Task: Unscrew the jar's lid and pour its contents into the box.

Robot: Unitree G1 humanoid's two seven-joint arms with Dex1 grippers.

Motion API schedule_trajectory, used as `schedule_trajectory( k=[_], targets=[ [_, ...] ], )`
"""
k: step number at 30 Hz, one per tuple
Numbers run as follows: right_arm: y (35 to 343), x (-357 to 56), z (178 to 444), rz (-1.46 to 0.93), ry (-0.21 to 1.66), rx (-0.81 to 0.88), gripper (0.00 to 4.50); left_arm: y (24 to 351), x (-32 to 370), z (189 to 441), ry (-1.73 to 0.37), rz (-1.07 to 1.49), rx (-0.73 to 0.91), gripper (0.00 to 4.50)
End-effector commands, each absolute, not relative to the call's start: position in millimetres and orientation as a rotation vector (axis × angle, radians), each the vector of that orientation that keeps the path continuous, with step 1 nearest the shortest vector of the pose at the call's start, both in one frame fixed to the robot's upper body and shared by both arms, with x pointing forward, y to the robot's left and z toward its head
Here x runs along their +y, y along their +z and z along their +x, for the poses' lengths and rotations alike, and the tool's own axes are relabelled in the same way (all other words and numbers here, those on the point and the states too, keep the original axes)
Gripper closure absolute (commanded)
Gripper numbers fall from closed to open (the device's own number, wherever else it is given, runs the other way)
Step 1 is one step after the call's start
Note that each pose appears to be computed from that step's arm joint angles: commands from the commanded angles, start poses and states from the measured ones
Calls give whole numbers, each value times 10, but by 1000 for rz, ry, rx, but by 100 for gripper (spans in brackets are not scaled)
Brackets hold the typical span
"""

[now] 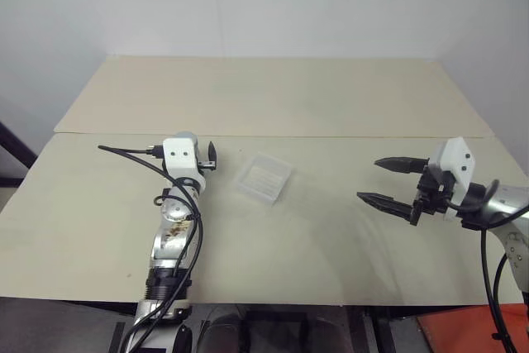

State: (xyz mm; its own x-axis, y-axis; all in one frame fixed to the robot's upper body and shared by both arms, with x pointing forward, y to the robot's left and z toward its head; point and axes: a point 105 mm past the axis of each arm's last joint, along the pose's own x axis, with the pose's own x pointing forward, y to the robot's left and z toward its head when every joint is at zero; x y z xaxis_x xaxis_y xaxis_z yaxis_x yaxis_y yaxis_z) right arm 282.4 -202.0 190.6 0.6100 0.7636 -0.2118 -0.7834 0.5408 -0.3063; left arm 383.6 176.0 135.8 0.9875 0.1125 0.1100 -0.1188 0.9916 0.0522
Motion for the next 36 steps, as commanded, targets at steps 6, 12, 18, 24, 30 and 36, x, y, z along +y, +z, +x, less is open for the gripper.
schedule_trajectory(
  k=[6, 12, 18, 24, 30, 36],
  targets=[
    [2052, -2034, 2780, -421, 901, -2, 0, 1456, 1745, 3854, 114, 53, -141, 64],
    [2040, -2011, 2773, -415, 905, -3, 0, 1472, 1756, 3870, 108, 62, -148, 250],
    [2090, -1975, 2775, -400, 913, -25, 0, 1564, 1711, 3856, 19, 73, -160, 250],
    [2115, -1895, 2811, -404, 940, -47, 0, 1979, 1836, 3762, -238, 96, -173, 250],
    [2168, -1809, 2841, -387, 986, -71, 0, 2254, 1669, 3404, -766, 102, -147, 250],
    [2347, -1536, 2870, -324, 1075, -140, 0, 2297, 1414, 3150, -1186, 151, -145, 250]
  ],
)
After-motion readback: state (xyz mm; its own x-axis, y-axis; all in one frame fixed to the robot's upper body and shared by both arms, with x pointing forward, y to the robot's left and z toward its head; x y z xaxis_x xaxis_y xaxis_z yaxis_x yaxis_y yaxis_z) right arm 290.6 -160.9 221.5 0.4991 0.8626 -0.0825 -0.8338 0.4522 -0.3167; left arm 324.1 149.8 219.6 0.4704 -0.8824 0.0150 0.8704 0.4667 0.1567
